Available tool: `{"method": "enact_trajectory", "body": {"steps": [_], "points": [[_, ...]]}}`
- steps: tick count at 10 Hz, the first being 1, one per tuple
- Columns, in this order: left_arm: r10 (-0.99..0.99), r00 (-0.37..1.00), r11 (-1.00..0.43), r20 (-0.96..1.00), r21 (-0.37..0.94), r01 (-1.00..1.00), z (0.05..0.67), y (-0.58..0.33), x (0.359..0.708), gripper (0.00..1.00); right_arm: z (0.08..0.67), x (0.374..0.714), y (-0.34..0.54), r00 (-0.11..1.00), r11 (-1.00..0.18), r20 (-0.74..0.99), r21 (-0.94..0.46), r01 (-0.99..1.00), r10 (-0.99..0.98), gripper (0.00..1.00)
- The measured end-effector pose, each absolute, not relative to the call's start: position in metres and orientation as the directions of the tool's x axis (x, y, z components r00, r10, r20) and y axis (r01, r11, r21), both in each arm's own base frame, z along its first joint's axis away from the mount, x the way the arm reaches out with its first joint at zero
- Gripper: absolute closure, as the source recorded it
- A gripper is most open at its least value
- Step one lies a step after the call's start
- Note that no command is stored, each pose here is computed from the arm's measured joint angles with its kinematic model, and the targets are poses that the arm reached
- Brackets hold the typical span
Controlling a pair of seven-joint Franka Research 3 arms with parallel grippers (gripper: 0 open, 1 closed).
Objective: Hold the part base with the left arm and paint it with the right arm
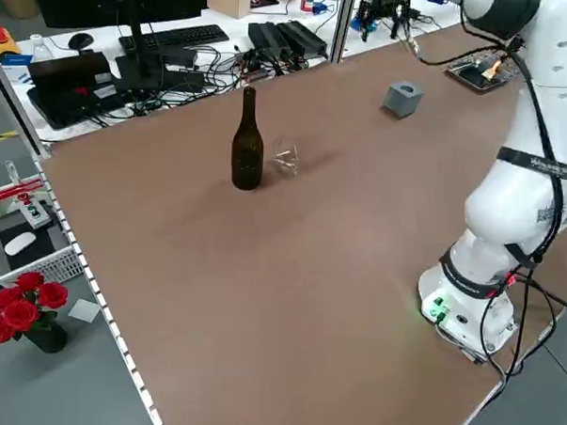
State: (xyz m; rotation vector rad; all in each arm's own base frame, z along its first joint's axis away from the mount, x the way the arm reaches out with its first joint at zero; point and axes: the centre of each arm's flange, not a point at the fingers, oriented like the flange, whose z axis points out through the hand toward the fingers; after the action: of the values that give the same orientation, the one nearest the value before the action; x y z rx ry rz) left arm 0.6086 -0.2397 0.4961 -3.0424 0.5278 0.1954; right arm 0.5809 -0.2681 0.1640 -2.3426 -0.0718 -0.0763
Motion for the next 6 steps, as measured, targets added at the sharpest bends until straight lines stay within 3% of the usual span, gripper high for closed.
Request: {"method": "enact_trajectory", "body": {"steps": [2, 4, 6], "points": [[-0.246, 0.961, -0.959, -0.127, -0.110, -0.260, 0.539, -0.183, 0.605, 0.00, 0.159, 0.580, -0.269, 0.997, -0.702, 0.070, -0.709, 0.069, 0.027, 0.82], [-0.128, 0.990, -0.987, -0.059, -0.095, -0.133, 0.591, -0.109, 0.600, 0.00, 0.160, 0.583, -0.272, 0.997, -0.714, 0.076, -0.697, 0.070, 0.023, 0.80], [-0.018, 1.000, -0.999, -0.026, -0.042, -0.019, 0.642, -0.047, 0.574, 0.00, 0.164, 0.586, -0.276, 0.996, -0.725, 0.086, -0.685, 0.075, 0.022, 0.69]]}}
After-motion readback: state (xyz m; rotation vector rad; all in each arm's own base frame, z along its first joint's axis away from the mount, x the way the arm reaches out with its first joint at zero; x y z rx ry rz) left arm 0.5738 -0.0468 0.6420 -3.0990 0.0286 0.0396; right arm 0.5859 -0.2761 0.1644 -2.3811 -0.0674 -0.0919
